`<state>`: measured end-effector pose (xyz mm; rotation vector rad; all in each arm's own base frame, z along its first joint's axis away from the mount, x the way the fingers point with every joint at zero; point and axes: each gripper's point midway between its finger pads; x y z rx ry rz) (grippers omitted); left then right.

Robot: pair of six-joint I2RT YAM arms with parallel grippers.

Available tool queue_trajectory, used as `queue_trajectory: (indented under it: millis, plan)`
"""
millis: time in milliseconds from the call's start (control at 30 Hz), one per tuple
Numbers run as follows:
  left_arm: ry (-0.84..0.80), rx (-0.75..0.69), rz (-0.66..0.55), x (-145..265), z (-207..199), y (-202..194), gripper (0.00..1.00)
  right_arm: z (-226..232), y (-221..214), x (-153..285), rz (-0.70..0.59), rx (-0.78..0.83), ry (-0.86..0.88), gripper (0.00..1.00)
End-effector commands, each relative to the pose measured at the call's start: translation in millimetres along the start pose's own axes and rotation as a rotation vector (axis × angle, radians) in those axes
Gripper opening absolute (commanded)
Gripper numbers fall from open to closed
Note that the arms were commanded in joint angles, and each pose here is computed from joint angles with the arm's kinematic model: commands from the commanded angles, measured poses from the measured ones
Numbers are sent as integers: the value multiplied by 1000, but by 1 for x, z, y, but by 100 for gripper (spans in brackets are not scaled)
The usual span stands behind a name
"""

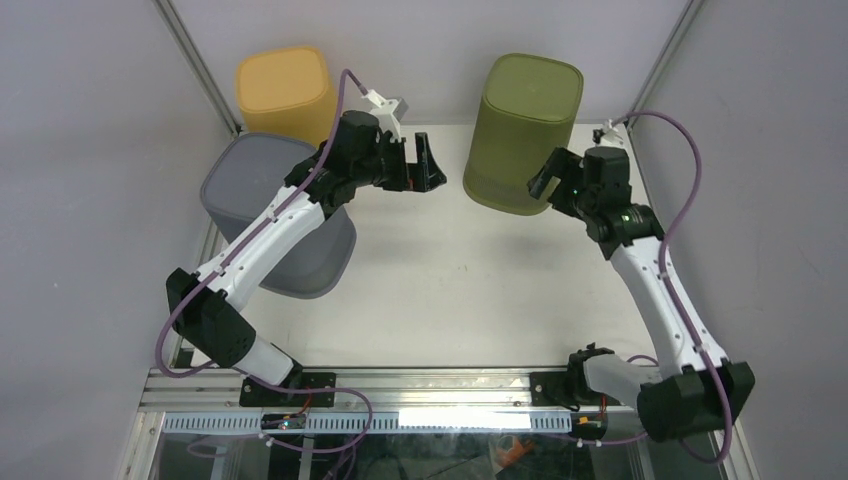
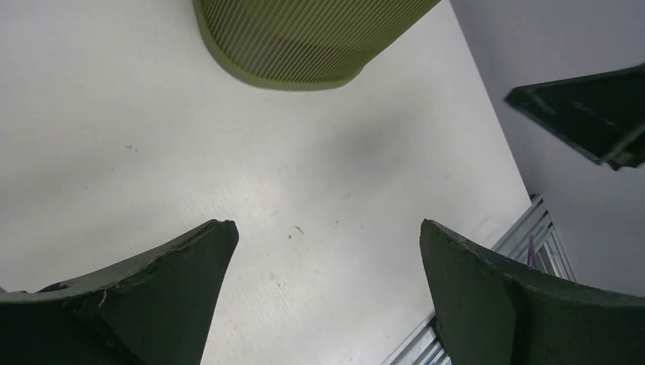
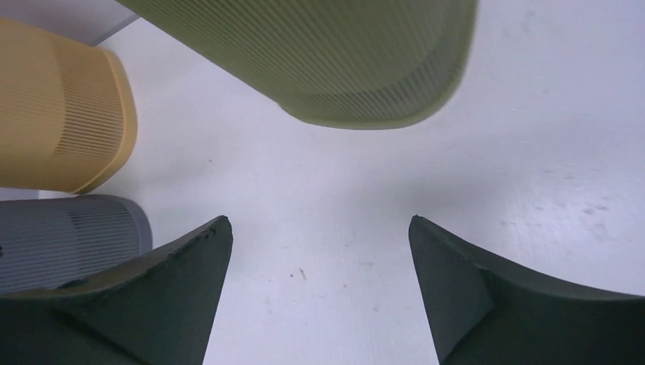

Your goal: Turn the large container upside down

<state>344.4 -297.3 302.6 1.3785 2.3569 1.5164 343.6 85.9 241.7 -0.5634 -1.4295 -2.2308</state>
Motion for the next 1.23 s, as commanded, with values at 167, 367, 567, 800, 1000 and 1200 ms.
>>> queue_trajectory:
  millis: [167,367,567,800,1000,1200]
  plan:
    - [-21,46,108,-22,10,-34,99,-75,24,63,-236,-15,-360,92]
    - [-15,48,117,-27,13,-36,99,-90,37,74,-315,-51,-452,92]
    - [-8,48,105,-26,13,-33,99,-87,45,74,-351,-64,-445,93]
    - [9,37,98,-26,17,-33,99,-85,49,72,-365,-62,-435,93]
    - [21,26,88,-23,19,-32,99,-84,44,67,-355,-70,-422,93]
    - [38,19,82,-22,23,-32,99,-82,45,67,-355,-78,-412,93]
Point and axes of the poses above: each gripper's point midway between its finger pads, its own x axis back along the fingers, its own z axis along the line the jaws close on, y = z × x, and after that the axes turned 3 degrees about x, right-handed
